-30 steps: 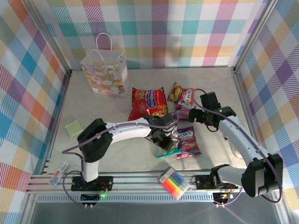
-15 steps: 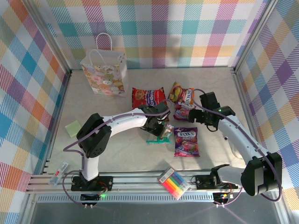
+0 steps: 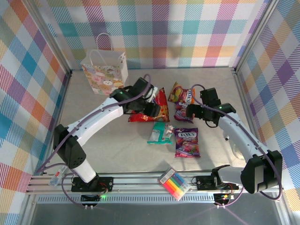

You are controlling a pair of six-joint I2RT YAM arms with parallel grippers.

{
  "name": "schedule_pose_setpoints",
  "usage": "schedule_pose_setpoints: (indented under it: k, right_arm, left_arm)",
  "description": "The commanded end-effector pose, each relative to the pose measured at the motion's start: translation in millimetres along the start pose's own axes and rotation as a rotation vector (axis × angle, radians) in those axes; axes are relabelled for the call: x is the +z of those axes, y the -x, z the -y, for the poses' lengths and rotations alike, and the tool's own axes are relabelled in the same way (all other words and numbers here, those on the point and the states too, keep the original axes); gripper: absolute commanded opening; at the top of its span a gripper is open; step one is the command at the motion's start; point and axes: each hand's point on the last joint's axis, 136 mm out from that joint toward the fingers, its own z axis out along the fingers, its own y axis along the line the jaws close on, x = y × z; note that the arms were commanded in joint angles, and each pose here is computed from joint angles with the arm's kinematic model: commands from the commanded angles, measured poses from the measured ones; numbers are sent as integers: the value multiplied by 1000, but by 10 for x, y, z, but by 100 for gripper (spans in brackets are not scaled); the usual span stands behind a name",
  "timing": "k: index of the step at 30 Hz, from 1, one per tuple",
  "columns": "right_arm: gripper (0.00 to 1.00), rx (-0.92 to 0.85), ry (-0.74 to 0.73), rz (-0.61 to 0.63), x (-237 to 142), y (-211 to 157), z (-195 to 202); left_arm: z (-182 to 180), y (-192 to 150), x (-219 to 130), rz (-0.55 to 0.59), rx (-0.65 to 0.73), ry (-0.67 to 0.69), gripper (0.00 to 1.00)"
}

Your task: Place the snacks into the paper bag

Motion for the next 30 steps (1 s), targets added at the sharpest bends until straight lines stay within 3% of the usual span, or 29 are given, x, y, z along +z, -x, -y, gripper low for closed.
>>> schedule_pose_setpoints:
  k: [1,5,9,19,27,30]
  right_arm:
    - [99,-38,46,44,-73,176,-130]
    - [99,-50,47,67,-111,280,-158]
    - [99,-57,49,76,-126,359,-183]
    - [99,-56,54,77,-86,477,-245]
    - [99,-57,53,31,-31,497,-286]
    - [99,-56,62,43,-43,526,-306]
  left_arm:
    - [-214,11,-231,19,5,78,63]
    - [-540,179,-484,119,7,195,66]
    - [-806,276,-712,220,-72,217,70]
    - [-1660,426,-1111,284,-358,345,69]
    - [-2057,775,-1314,418,-488,438,51]
    - [-2234,879,-1382,444,-538,469,37]
